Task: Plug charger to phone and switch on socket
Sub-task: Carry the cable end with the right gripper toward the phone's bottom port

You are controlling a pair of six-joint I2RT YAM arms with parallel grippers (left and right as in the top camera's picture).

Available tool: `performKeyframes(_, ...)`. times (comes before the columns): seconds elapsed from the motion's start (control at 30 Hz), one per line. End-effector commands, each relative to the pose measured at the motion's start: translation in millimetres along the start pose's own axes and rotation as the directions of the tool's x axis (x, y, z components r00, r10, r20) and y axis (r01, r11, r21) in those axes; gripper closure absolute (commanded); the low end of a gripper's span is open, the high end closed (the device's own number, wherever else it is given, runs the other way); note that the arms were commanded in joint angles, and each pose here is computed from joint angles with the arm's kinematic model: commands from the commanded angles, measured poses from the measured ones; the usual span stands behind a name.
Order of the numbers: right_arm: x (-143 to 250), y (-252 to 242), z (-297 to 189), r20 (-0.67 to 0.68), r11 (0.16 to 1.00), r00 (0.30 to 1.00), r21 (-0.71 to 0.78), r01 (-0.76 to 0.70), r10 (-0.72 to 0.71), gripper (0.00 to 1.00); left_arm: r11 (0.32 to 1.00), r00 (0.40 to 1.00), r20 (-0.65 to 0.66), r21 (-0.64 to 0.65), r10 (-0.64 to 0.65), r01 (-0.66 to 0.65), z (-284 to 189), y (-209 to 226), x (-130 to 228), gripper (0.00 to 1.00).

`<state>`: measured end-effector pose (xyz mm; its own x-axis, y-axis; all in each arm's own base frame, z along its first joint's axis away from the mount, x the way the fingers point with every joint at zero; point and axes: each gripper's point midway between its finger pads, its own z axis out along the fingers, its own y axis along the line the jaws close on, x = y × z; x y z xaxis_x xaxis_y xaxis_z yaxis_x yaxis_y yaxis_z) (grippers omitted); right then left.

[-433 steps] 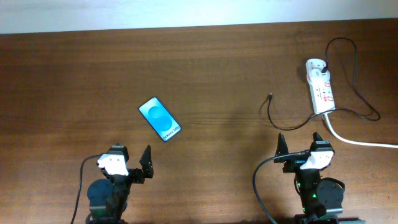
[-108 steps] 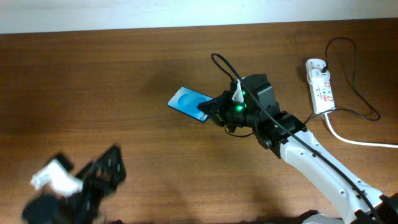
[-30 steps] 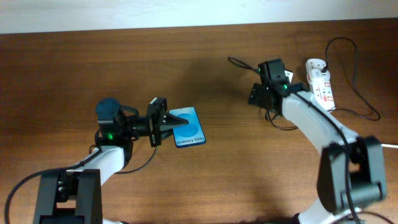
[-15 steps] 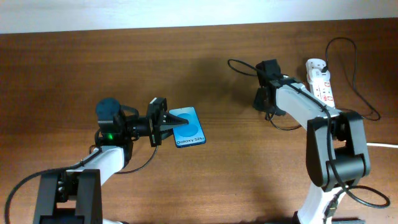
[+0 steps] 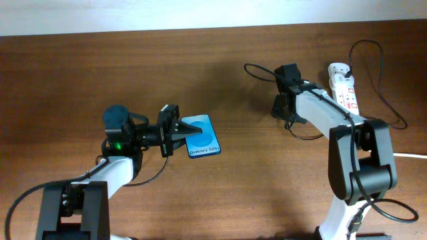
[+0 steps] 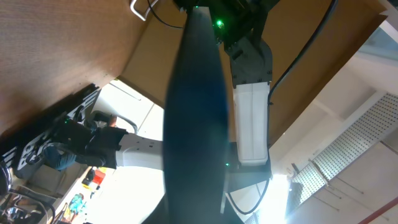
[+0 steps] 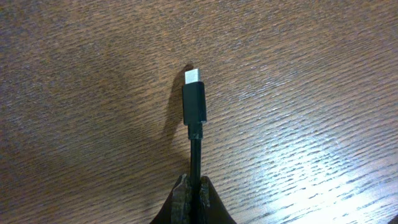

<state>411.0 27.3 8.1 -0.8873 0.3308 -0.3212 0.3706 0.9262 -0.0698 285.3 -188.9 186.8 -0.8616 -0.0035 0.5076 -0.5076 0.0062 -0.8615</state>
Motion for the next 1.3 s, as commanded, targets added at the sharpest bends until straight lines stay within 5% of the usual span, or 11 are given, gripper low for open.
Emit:
performKeyframes(0.0,-4,-2,1,0.009,1.0,1.0,0.014,-0.008,0.008,0.96,1.0,1.0,0.001,0.003,0.026,-0.026,-1,-8,3,1.0)
performKeyframes(0.27,-8,21,-60,-0.054,0.986,0.997,-0.159,0.039,-0.049,0.96,0.999,0.999,0.025,0.013,0.028,-0.029,-1,-10,-1,1.0)
performKeyframes(0.4,29,49,-173,-0.045,0.816,0.958,-0.535,0.217,-0.284,0.96,0.988,0.986,0.07,0.027,0.152,-0.154,-13,-14,-9,1.0)
performKeyframes(0.7,105,3,-322,0.132,0.643,0.931,-0.69,0.333,-0.34,0.96,0.94,0.933,0.139,0.028,0.333,-0.339,-16,-43,-36,1.0)
performKeyframes(0.9,140,-9,-320,0.118,0.63,0.944,-0.718,0.295,-0.308,0.96,0.912,0.91,0.08,0.02,0.406,-0.409,25,-68,-57,1.0)
performKeyframes(1.07,161,31,-281,0.083,0.537,0.952,-0.81,0.238,-0.296,0.96,0.908,0.907,0.071,0.021,0.416,-0.418,33,-73,-63,1.0)
performKeyframes(1.27,163,75,-285,0.246,0.574,0.923,-0.726,0.378,-0.297,0.96,0.899,0.894,0.126,0.026,0.43,-0.436,32,-78,-70,1.0)
